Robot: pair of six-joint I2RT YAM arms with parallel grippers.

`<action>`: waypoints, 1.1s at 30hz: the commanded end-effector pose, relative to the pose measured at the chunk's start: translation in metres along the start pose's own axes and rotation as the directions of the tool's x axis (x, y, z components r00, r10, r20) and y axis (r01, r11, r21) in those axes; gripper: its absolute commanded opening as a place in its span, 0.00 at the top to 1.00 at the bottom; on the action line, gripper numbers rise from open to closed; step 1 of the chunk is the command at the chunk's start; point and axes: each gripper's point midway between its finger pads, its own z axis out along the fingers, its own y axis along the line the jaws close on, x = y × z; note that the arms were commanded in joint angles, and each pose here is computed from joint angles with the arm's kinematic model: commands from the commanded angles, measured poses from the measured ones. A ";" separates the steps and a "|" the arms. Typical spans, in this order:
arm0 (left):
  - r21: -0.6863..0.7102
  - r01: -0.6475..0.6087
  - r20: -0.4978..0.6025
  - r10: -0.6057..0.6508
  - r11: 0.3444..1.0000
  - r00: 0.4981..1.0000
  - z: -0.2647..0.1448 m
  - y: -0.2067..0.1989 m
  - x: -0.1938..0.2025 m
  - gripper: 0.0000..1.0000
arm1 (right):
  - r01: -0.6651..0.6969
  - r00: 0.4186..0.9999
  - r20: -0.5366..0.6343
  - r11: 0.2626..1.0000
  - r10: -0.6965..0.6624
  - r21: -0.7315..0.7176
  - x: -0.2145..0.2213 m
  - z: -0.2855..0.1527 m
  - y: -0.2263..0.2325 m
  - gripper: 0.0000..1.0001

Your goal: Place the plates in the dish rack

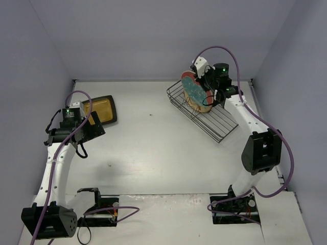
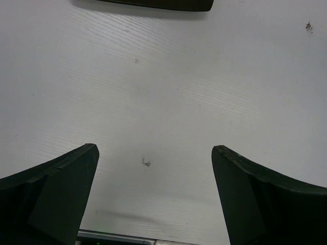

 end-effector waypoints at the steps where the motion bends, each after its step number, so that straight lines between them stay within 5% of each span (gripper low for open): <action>1: 0.007 -0.021 0.051 0.020 1.000 0.999 -0.005 -0.003 -0.017 0.03 | 0.062 0.952 0.286 0.983 -0.110 0.174 -0.089 -0.020 -0.053 1.00; 18: 0.006 -0.008 0.010 0.008 1.000 1.000 0.003 0.000 -0.001 0.03 | -0.016 0.969 0.247 1.000 0.010 0.024 -0.036 0.019 -0.010 0.96; 21: 0.010 0.003 0.002 -0.003 1.000 1.000 0.005 -0.001 0.001 0.03 | -0.040 0.971 0.237 0.999 0.036 0.012 -0.029 0.022 -0.006 0.89; 27: -0.003 0.012 -0.006 -0.012 1.000 1.000 0.009 0.000 0.000 0.03 | -0.055 0.974 0.222 0.998 0.046 0.036 -0.029 0.017 -0.010 0.54; 33: -0.001 0.030 0.021 -0.030 1.000 0.999 0.014 -0.004 -0.016 0.03 | -0.057 0.969 0.243 0.994 0.034 0.090 -0.052 -0.009 -0.028 0.37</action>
